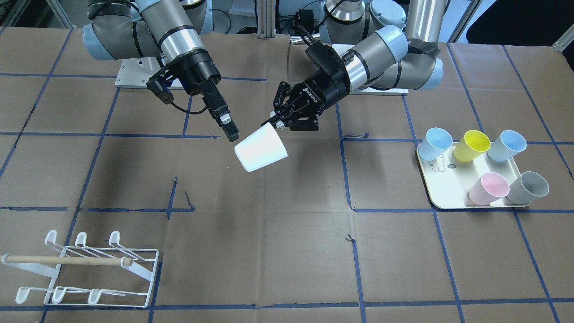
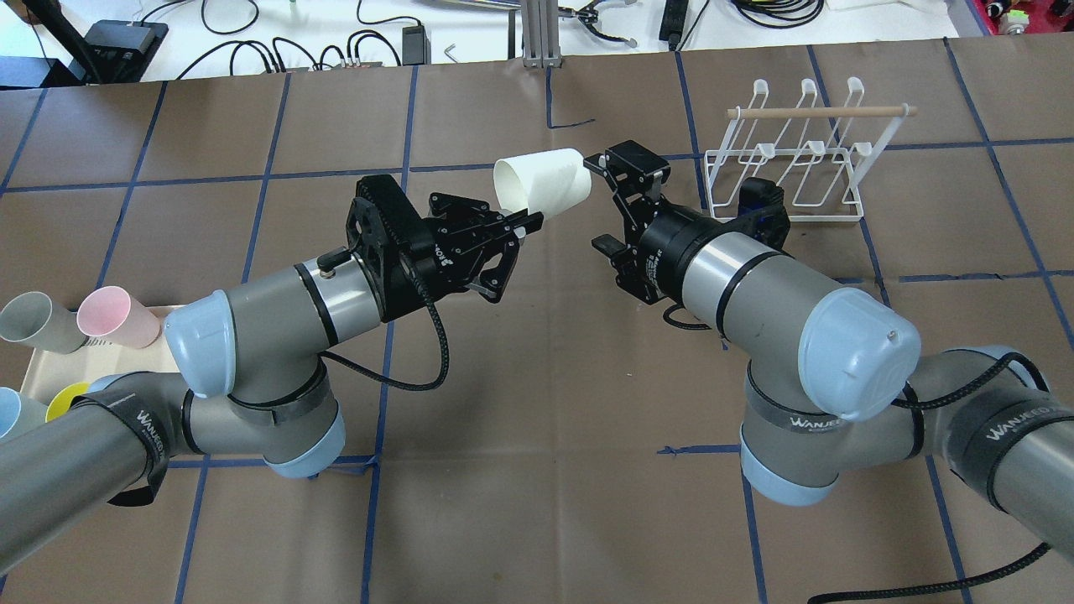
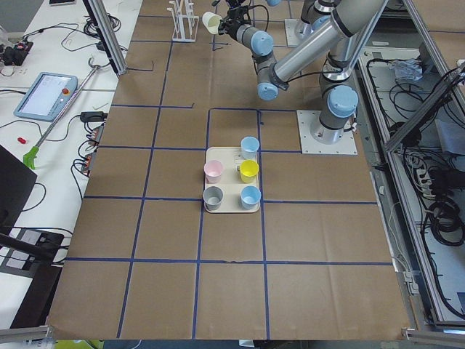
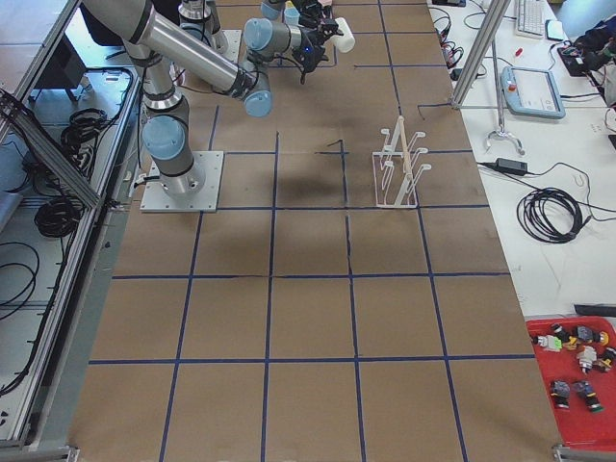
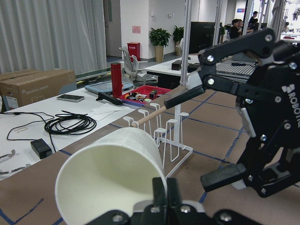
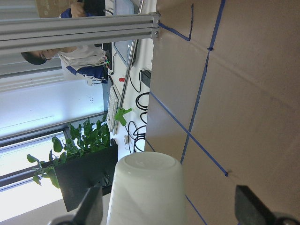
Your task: Transfer IKEA cup to right arm and place on rack
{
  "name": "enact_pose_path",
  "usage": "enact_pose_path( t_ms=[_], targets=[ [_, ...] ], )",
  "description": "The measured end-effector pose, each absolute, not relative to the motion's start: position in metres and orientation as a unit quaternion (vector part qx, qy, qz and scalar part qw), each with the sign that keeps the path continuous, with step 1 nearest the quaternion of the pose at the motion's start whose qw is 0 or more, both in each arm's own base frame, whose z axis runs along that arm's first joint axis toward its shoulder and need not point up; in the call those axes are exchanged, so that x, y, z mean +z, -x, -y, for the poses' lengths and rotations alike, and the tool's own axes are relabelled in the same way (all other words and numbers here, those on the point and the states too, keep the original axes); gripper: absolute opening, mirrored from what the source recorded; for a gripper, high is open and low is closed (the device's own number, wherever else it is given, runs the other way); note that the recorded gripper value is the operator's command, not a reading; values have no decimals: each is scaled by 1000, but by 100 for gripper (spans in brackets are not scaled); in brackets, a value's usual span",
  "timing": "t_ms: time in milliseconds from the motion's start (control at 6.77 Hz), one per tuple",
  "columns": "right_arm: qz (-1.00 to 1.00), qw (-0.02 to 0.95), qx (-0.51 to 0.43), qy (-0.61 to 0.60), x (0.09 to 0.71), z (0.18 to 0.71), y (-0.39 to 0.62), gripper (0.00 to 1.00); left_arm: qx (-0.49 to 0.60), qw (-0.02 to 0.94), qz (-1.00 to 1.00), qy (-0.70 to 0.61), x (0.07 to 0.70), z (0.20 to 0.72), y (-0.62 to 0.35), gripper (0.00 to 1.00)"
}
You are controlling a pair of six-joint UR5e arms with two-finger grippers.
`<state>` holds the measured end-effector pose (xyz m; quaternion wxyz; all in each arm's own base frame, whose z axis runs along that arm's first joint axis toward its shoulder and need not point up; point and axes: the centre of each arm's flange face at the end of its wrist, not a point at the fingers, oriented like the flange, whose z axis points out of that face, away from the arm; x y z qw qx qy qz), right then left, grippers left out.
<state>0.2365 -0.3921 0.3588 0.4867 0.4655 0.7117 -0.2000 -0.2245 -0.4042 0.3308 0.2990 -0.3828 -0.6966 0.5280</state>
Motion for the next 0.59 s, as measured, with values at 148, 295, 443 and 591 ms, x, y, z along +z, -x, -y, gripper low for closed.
enact_pose_path(
  t_ms=[148,295,443,591],
  targets=[
    [-714,485,-197,-465,359,395,-240,100,528,300,697,383,331,404,225,4],
    [-716,483,-193,-465,356,397,-243,100,528,300,697,383,331,404,225,5],
    [-718,484,-190,-463,356,402,-248,99,528,300,696,383,332,404,225,5],
    [-719,484,-188,-462,355,408,-253,100,528,300,697,383,332,403,225,5]
  ],
)
